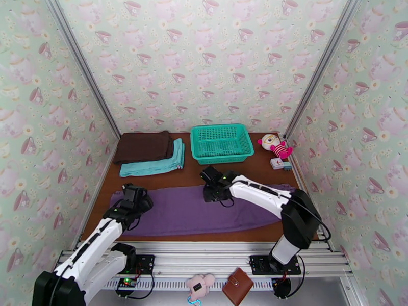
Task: Fold and stack the trousers
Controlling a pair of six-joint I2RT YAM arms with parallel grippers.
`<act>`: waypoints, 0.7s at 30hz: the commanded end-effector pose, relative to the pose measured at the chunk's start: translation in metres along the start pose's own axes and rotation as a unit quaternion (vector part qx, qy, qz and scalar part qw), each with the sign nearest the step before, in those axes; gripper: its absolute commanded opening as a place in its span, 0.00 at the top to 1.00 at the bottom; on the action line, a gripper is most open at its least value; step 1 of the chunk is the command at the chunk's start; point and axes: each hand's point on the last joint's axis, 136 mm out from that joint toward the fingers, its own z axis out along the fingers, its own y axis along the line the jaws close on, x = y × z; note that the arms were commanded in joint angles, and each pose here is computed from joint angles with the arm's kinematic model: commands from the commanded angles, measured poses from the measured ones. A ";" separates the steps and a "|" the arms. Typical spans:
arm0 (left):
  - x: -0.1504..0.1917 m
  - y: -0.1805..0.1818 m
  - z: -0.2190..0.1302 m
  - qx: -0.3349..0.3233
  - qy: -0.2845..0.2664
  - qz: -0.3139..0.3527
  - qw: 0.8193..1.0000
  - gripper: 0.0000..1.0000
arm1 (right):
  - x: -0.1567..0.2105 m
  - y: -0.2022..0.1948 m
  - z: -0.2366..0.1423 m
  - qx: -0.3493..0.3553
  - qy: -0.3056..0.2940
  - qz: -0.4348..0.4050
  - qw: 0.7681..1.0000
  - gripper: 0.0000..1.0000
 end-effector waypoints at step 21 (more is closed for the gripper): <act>-0.042 -0.013 0.016 0.024 -0.012 0.008 1.000 0.33 | 0.008 -0.102 0.080 0.004 0.078 0.108 0.991 0.42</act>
